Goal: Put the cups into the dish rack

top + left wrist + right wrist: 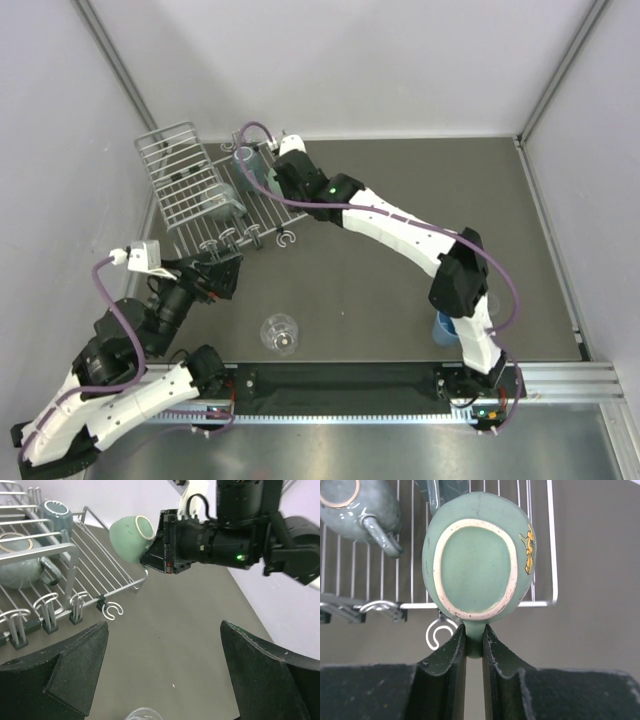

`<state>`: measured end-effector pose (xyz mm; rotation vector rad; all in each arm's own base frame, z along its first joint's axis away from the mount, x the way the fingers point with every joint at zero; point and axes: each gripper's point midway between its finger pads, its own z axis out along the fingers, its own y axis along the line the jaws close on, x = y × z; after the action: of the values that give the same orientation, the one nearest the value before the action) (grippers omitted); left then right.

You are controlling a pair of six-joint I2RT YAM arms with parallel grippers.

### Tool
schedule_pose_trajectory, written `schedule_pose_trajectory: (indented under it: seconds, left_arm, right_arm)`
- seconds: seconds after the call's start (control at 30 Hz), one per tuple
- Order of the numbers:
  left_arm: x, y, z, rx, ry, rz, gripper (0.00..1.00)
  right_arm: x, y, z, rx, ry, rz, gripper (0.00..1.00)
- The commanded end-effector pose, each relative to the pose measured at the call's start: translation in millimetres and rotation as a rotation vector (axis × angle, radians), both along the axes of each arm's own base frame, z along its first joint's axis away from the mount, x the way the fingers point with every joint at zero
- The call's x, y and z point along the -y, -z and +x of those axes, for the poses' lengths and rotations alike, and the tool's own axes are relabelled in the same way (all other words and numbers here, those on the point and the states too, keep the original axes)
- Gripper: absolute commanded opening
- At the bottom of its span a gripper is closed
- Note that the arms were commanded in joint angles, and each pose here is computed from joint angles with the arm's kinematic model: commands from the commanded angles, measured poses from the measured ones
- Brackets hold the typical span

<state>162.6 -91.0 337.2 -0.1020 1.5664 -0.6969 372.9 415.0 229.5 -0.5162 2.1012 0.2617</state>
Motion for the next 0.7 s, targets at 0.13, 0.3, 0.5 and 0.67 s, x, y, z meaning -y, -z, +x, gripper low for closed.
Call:
schedule_pose_trajectory:
  seconds: [0.13, 0.3, 0.5, 0.67]
  left_arm:
    - [-30, -22, -10, 0.047, -0.058, -0.118, 0.98]
    - [-34, -28, -13, 0.07, -0.055, -0.107, 0.98]
    - [-30, -29, -15, 0.075, -0.028, -0.101, 0.98]
    - [-24, -30, -17, 0.081, 0.004, -0.092, 0.98]
  right_arm:
    - [-24, -25, 44, 0.187, 0.025, 0.031, 0.0]
    - [-35, -25, 63, 0.251, 0.021, 0.043, 0.0]
    - [-44, -1, 94, 0.253, 0.054, 0.047, 0.0]
    - [-41, 11, 114, 0.26, 0.077, 0.055, 0.0]
